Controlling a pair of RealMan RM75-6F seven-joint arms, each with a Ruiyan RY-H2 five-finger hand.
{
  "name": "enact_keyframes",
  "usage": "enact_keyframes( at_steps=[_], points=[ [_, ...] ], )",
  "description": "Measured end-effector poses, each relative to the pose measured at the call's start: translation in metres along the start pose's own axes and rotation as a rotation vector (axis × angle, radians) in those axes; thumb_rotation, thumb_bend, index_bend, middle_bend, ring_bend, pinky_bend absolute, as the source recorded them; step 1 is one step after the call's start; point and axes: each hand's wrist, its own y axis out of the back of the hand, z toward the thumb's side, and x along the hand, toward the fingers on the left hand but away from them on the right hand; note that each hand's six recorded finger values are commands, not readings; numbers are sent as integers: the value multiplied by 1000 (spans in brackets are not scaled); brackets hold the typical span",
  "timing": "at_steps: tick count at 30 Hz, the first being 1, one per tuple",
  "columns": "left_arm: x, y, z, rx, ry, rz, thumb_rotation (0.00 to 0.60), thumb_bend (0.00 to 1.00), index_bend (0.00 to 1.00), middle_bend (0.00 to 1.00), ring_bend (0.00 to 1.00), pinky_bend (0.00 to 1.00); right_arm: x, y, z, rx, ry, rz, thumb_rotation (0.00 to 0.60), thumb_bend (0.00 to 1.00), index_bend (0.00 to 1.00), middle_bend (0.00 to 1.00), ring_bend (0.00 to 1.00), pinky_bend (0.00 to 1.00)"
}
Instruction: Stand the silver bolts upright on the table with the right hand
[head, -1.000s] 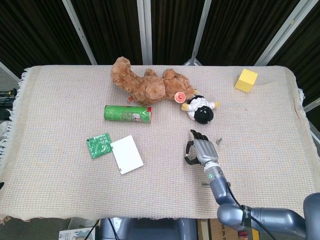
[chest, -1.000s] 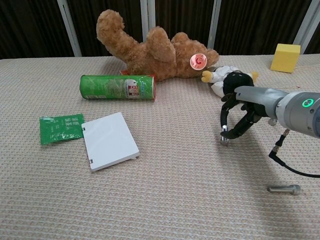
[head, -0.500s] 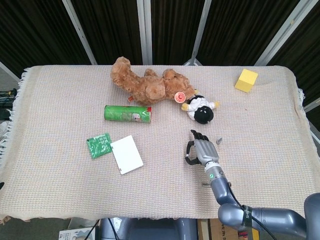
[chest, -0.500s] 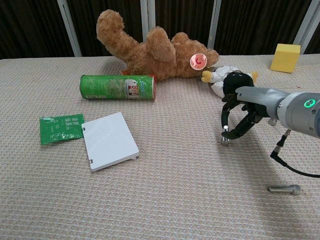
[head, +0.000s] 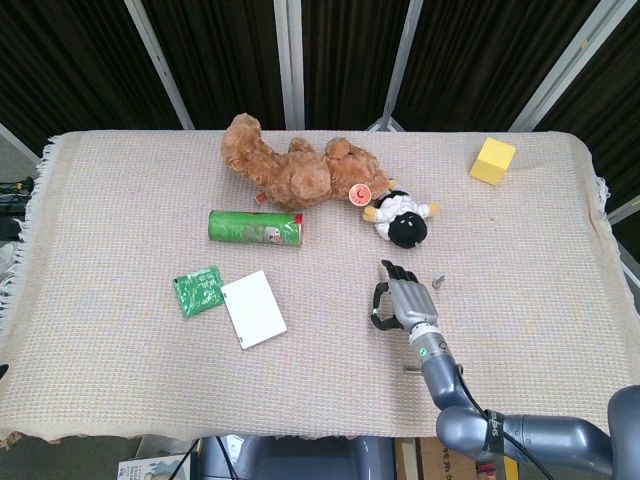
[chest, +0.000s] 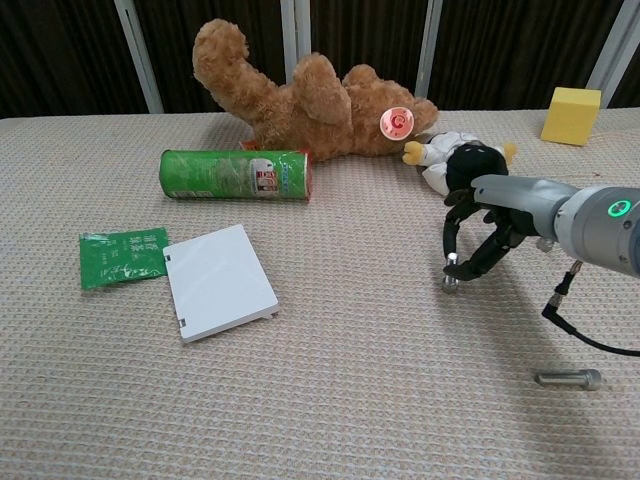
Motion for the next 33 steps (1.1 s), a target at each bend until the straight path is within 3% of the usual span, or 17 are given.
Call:
enact_keyframes(
  at_steps=[11,33],
  points=[
    [0,0,0,2,1,-1,600,117,91,71,47,184,0,-1,-2,7,-4,8,600,433,584,12,15,86],
    [0,-1,1,3,1,0,600,117,91,72,47,184,1,0,-2,17,-3,13,600,433,562,12,15,87]
  ],
)
